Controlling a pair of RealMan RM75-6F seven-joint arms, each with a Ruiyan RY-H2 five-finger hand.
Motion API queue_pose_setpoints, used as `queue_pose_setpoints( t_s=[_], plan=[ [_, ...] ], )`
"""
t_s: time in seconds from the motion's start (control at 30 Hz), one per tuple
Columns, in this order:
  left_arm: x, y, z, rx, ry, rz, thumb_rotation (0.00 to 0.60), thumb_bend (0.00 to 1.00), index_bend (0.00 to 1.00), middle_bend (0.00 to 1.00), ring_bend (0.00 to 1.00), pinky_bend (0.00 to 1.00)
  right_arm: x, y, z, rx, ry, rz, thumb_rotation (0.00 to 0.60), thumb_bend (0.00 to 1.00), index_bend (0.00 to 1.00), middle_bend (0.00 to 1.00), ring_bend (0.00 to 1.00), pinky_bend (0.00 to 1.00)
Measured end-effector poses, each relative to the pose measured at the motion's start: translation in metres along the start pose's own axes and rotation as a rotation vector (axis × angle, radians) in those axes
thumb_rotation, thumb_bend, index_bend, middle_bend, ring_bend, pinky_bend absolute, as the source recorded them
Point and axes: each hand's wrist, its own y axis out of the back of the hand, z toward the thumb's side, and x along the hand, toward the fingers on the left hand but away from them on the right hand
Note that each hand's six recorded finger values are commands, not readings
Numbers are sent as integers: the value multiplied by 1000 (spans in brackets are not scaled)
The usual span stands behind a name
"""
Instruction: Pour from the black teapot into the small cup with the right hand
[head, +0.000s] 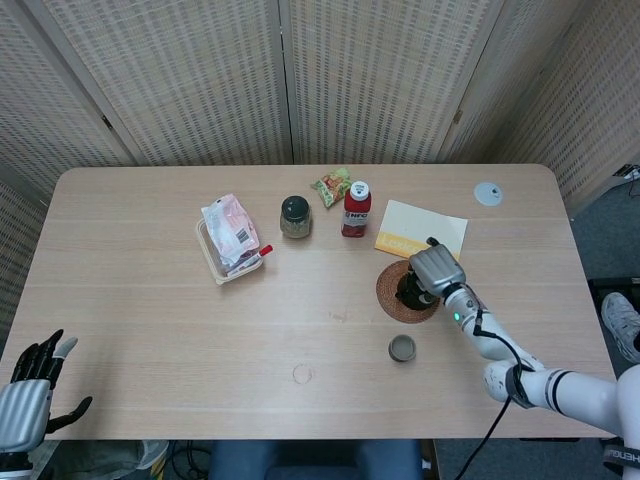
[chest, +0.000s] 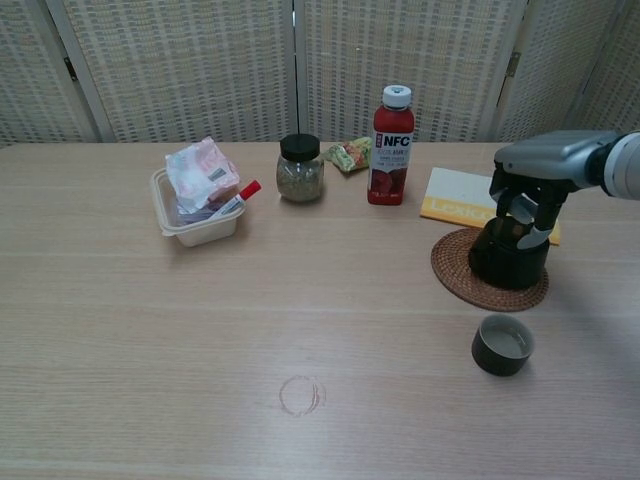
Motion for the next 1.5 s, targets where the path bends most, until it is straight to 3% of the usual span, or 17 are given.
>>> queue_pose_setpoints(
  t_s=[0.33, 0.63, 1.0, 1.23, 1.5],
  plan=[
    [-1, 1, -2, -2, 2, 3, 600, 205, 104, 0, 71, 32, 4, 8, 3, -35, 6, -12, 600, 1, 425, 423, 347, 142],
    [1, 2, 0, -4, -5, 8, 600, 205, 104, 0, 71, 32, 13, 18, 3, -44, 11, -56, 600, 0, 207, 176, 140, 50],
    [6, 8, 2, -1, -21, 24, 600, 205, 104, 0, 71, 32, 42, 30, -14, -90, -35, -179, 600, 52, 170, 207, 132, 38],
    [10, 12, 5, 0, -33, 37, 600, 204, 104, 0, 71, 32, 85, 33, -31, -112, -89, -293, 600, 59, 170, 252, 134, 38],
    [15, 14, 11, 1, -53, 43, 600, 205, 104, 0, 70, 31, 147, 17, -53, -119, -174, -374, 600, 62, 169, 254, 135, 38]
  ],
)
